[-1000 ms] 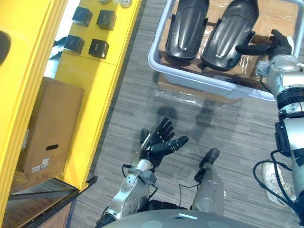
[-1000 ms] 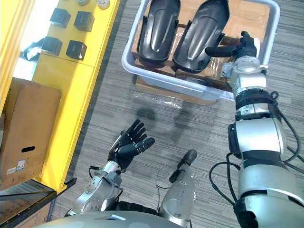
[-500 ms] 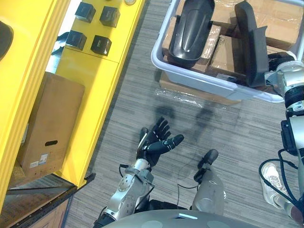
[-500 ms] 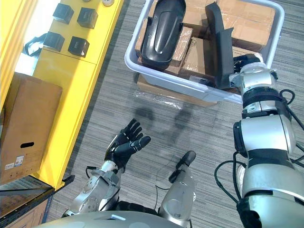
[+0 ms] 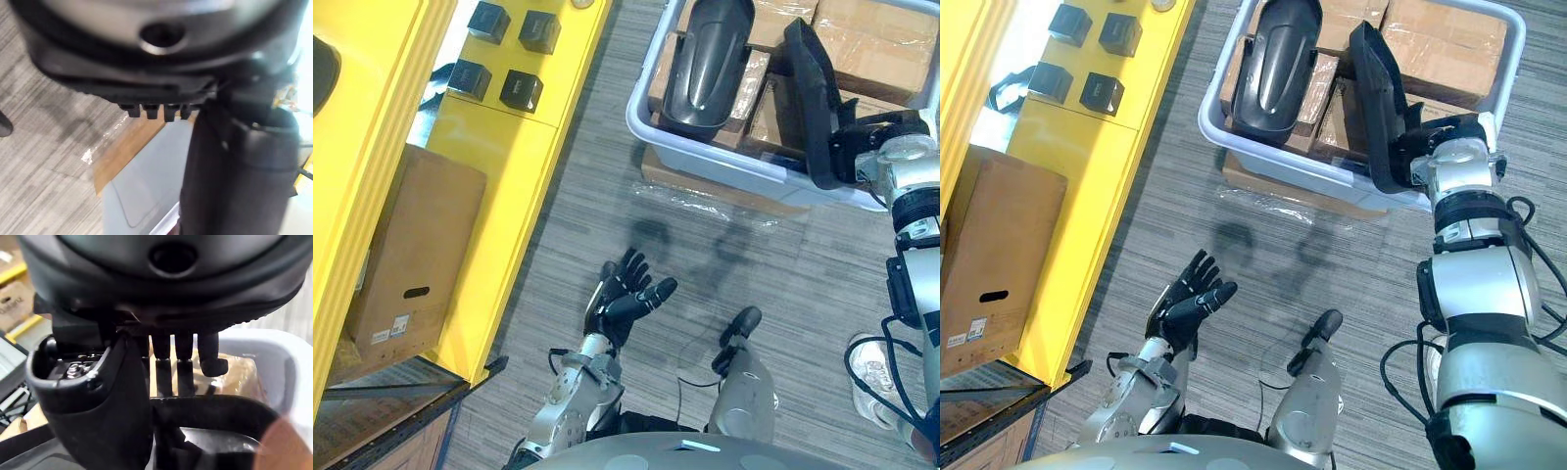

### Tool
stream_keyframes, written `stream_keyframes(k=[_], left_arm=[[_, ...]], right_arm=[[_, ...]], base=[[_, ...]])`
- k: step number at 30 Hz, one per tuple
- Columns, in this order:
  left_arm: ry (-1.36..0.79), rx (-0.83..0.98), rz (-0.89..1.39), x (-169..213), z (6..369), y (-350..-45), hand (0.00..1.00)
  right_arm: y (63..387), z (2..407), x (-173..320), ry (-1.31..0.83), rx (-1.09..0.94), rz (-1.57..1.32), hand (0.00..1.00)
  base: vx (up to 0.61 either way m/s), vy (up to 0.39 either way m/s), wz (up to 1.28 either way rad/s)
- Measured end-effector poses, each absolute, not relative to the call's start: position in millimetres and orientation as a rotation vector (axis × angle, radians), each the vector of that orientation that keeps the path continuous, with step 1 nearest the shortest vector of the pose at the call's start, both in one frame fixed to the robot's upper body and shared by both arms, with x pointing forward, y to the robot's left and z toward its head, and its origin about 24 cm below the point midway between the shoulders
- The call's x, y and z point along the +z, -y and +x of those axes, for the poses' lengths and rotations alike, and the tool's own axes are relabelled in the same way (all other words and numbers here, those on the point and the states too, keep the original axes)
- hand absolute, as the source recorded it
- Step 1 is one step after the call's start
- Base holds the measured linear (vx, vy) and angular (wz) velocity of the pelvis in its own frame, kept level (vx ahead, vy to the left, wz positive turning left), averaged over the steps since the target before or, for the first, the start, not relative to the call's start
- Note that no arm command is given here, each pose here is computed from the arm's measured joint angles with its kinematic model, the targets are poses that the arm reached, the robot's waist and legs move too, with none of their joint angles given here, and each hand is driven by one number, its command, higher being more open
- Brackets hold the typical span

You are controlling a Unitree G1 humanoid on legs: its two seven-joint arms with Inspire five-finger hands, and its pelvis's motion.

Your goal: Walk over and take three plastic housings, then place them on the shelf

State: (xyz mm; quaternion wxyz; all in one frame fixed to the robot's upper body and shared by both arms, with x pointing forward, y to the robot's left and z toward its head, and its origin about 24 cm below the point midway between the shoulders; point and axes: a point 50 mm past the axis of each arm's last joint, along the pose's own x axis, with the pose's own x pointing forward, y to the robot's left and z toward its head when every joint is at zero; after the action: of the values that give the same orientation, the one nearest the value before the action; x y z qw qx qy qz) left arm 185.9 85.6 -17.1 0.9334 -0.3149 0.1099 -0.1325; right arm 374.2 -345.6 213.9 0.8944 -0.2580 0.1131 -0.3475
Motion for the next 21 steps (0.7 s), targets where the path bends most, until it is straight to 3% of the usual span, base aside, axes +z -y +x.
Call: stream_keyframes(k=[6,12,21], left_arm=[[0.037,-0.359,-0.604,33.8,207.2,-92.1,1.0],[0.258,-0.429,-0.525,91.8,238.9,-90.9,1.0],[0.135,-0.526,-0.499,113.9,279.8,-57.7,1.0]], right_arm=[[336.4,373.0,244.8,0.051,-0.857,-0.581,0.0],[298.9,383.5,260.8,0.254,-0.784,-0.655,0.0],[251.6,399.5,228.1,0.247,-0.648,-0.714,0.0]], base=[[-0.02,-0.025,-0.04],[-0.01,-0.022,-0.13],[0.0,-0.043,-0.08]])
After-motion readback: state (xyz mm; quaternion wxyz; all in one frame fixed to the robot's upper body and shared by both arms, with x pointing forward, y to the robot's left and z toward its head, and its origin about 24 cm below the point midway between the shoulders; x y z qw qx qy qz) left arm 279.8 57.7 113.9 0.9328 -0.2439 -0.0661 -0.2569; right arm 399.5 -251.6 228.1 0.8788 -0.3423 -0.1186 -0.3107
